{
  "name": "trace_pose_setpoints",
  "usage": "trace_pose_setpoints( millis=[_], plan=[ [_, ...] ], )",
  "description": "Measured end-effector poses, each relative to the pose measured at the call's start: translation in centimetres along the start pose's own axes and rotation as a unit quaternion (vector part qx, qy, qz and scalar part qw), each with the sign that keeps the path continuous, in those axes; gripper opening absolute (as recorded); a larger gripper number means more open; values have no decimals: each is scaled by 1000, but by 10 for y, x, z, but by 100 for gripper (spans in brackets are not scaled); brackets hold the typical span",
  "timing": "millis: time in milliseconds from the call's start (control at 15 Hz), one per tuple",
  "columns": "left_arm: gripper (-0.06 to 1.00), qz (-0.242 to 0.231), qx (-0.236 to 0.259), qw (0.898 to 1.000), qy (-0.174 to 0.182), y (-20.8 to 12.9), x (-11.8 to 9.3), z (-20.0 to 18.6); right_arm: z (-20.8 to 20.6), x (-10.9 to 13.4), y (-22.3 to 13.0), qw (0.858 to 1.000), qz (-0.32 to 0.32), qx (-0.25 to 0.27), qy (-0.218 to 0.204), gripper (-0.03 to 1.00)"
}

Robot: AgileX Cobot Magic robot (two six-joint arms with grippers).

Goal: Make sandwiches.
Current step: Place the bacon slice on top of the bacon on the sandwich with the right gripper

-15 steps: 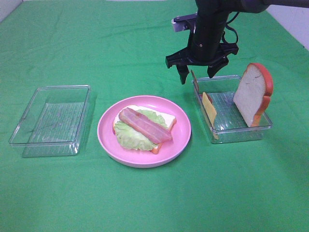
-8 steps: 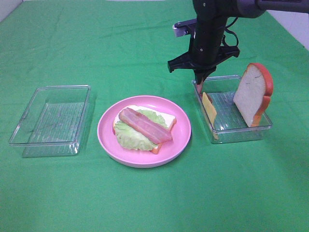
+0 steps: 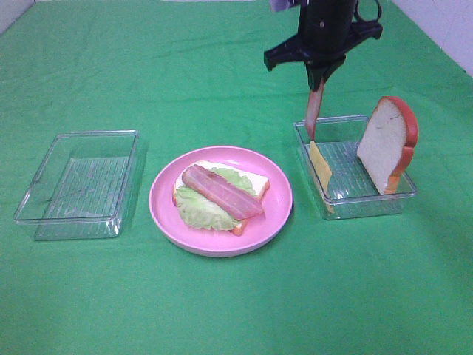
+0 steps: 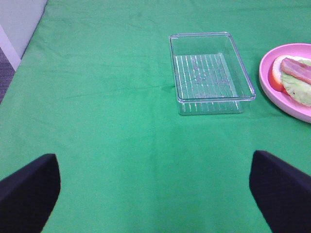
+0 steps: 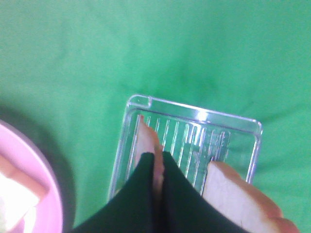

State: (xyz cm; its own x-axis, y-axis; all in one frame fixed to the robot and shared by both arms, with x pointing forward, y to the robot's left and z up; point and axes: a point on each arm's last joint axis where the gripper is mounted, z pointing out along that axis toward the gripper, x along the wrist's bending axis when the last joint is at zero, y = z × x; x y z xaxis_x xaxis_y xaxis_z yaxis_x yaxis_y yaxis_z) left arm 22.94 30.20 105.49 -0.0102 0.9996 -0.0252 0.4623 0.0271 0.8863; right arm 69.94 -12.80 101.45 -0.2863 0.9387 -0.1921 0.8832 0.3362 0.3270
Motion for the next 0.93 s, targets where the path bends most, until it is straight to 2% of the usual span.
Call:
trace_pose_setpoints(
  millis=[200, 467, 733, 933],
  plan=[
    [99, 0, 0, 1000, 0, 0, 0, 0, -57, -3, 11, 996, 19, -66, 52, 2],
    [99, 0, 0, 1000, 0, 0, 0, 0, -95, 15, 10, 982, 12, -93, 163, 2],
    [99, 0, 0, 1000, 0, 0, 0, 0, -101, 102, -11, 969, -102, -69, 214, 2],
    [99, 0, 0, 1000, 0, 0, 0, 0, -96, 158, -39, 957, -173, -30, 231, 2]
  ],
)
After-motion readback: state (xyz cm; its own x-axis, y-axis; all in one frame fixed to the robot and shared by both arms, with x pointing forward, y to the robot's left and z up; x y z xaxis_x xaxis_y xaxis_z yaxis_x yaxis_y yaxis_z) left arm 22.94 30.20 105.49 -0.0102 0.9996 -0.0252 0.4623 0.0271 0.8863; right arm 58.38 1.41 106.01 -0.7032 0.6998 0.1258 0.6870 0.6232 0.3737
